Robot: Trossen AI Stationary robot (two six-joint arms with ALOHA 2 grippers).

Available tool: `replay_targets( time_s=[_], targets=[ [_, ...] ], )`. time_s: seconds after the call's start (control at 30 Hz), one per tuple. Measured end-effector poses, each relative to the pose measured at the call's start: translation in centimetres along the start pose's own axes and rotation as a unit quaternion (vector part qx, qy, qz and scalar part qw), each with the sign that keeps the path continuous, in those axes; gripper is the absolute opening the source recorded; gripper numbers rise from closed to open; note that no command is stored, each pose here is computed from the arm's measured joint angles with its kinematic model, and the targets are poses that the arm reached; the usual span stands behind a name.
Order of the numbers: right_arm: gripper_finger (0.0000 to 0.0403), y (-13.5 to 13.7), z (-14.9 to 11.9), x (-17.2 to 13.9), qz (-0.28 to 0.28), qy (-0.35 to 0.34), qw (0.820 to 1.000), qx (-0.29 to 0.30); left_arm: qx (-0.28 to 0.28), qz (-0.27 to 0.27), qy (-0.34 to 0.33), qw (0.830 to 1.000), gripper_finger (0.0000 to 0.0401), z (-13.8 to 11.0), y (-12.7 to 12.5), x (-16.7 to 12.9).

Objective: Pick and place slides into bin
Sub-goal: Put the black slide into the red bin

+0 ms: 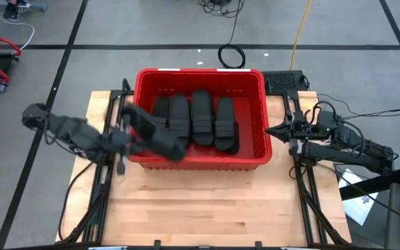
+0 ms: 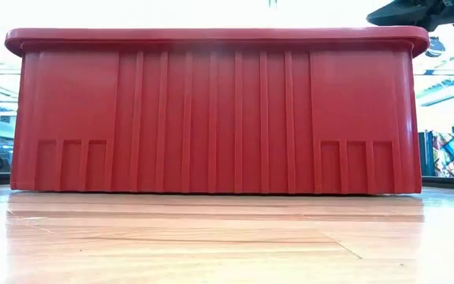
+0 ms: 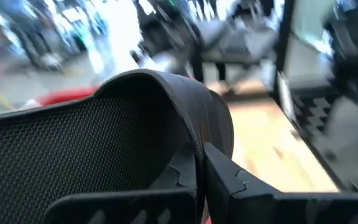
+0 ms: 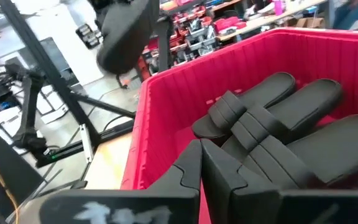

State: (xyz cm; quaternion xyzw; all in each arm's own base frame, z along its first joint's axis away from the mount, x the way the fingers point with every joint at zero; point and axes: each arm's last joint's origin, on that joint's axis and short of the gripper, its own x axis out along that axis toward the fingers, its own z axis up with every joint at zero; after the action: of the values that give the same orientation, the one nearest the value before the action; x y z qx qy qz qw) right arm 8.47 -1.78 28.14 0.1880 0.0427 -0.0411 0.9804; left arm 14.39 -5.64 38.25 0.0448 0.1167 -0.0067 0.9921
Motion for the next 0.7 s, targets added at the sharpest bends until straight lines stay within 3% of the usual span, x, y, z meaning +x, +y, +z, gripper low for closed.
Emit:
replay_targets(
  time_s=[0.27, 0.37, 0.57, 0.7],
  targets=[
    [0.0000, -0.5, 0.1, 0.1, -0.077, -0.025, 0.997, 0.014, 0.036, 0.111, -0.067, 0.991, 0.0000, 0.6, 4.8, -3.5],
    [0.0000, -0.6, 0.1, 0.3, -0.093, -0.025, 0.995, 0.014, 0.048, 0.117, -0.074, 0.989, 0.0000, 0.4, 5.7, -4.6],
    [0.0000, -0.9, 0.1, 0.8, -0.123, -0.021, 0.992, 0.015, 0.043, 0.116, 0.011, 0.992, 0.0000, 0.9, 7.3, -6.5],
    [0.0000, -1.2, 0.1, 1.2, -0.152, -0.026, 0.988, 0.018, 0.058, 0.073, 0.067, 0.993, 0.0000, 2.5, 8.9, -4.9]
  ],
)
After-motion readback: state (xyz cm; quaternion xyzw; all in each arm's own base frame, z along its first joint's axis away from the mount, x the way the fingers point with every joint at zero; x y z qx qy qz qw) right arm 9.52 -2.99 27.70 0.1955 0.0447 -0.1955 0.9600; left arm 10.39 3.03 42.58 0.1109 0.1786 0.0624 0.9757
